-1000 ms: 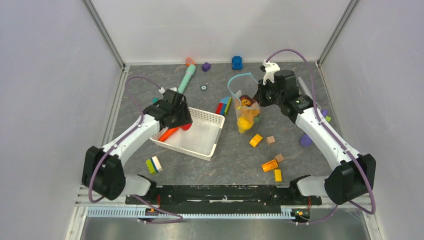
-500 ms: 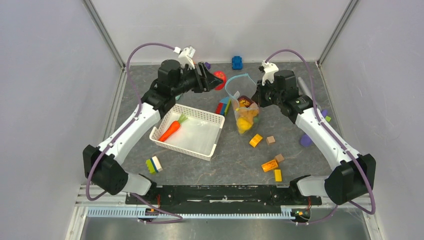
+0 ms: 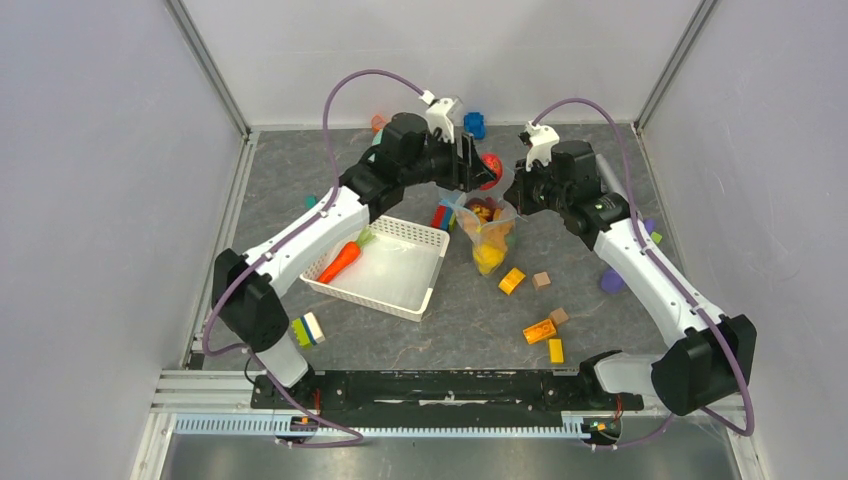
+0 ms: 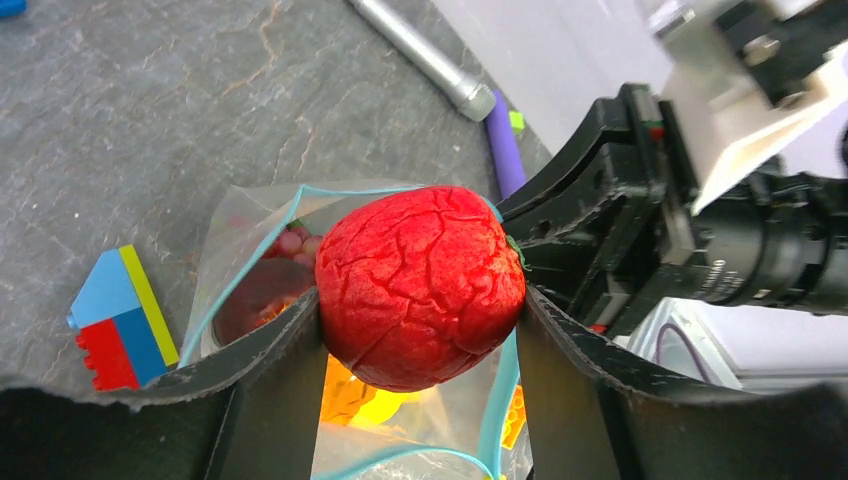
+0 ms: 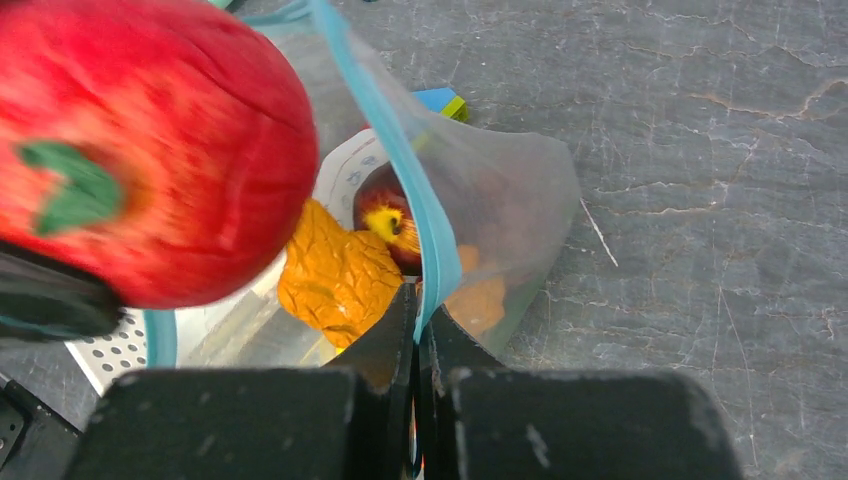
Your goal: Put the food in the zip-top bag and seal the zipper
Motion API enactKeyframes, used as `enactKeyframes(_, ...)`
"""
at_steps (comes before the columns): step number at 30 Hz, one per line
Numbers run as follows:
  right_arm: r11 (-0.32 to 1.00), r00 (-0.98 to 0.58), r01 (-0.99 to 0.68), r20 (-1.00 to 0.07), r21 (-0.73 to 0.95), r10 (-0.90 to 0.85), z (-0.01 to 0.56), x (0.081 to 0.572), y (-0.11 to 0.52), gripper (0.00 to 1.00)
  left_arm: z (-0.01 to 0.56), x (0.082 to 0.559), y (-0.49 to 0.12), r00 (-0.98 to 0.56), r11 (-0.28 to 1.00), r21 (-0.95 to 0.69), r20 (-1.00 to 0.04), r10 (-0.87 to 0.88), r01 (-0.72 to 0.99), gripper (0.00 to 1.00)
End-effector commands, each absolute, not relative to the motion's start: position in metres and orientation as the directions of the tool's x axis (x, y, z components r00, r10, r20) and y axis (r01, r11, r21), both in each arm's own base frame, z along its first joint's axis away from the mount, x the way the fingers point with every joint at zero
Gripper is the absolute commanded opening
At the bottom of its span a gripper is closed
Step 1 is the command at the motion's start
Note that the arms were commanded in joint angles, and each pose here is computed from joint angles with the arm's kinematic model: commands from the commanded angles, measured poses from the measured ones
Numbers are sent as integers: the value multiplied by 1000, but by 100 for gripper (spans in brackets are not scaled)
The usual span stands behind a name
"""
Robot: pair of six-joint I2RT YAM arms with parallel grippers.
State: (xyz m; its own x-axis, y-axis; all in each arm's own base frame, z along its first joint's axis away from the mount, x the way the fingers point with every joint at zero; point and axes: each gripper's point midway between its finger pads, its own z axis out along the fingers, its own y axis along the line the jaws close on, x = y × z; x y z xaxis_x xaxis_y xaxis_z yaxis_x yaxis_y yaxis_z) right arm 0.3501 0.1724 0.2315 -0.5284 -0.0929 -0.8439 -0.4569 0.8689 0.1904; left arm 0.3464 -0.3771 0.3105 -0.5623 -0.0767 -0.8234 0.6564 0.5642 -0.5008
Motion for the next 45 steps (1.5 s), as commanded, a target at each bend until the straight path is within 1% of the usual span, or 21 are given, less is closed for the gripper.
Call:
enactKeyframes(1,857,-439,-488,-895,166,-76,263,352,175,1,314,350,-381,-473,632,-370,-881,-5,681,8)
enactKeyframes(4,859,-436,-485,-897,164,-75,264,352,174,1,302,348,-382,-473,666,-338,-881,26,665,11)
enactKeyframes(6,860,-437,-484,-897,164,-75,264,353,174,1,297,348,-383,-473,679,-324,-880,39,659,18)
enactKeyframes(7,860,-438,-483,-896,164,-75,263,353,174,1,294,349,-383,-474,688,-317,-880,45,653,25)
enactKeyframes(8,860,-438,-483,-896,164,-76,263,353,174,1,292,350,-383,-474,694,-311,-879,49,649,36)
enactKeyframes(9,860,-438,-482,-896,165,-74,264,353,174,1,290,351,-383,-478,701,-308,-877,53,644,57)
enactKeyframes(10,860,-439,-483,-895,165,-75,263,353,174,1,289,351,-384,-481,703,-306,-875,58,642,87)
enactKeyframes(11,860,-438,-482,-896,165,-74,264,353,174,1,287,351,-385,-484,703,-306,-873,63,642,99)
enactKeyframes(16,861,-441,-482,-894,164,-77,262,352,174,1,292,348,-385,-483,695,-303,-873,73,652,100)
enactKeyframes(22,863,-447,-479,-891,162,-81,258,354,174,1,302,330,-383,-476,651,-322,-876,70,687,100)
enactKeyframes(24,862,-448,-480,-890,161,-83,257,354,174,1,303,327,-376,-468,659,-312,-881,70,684,100)
enactKeyframes(28,862,-451,-481,-888,159,-88,255,354,174,1,297,326,-352,-454,725,-266,-888,72,635,100)
enactKeyframes(33,860,-457,-485,-885,162,-91,252,354,175,1,274,324,-301,-466,852,-174,-880,90,494,100)
enactKeyframes(37,859,-465,-485,-881,165,-93,249,355,176,1,249,321,-249,-478,936,-59,-870,122,346,100)
enactKeyframes(40,856,-466,-488,-880,169,-91,249,354,176,1,231,314,-216,-511,970,-1,-850,128,245,100)
enactKeyframes(45,859,-464,-485,-881,167,-91,247,355,176,1,191,307,-170,-585,993,51,-804,104,107,100)
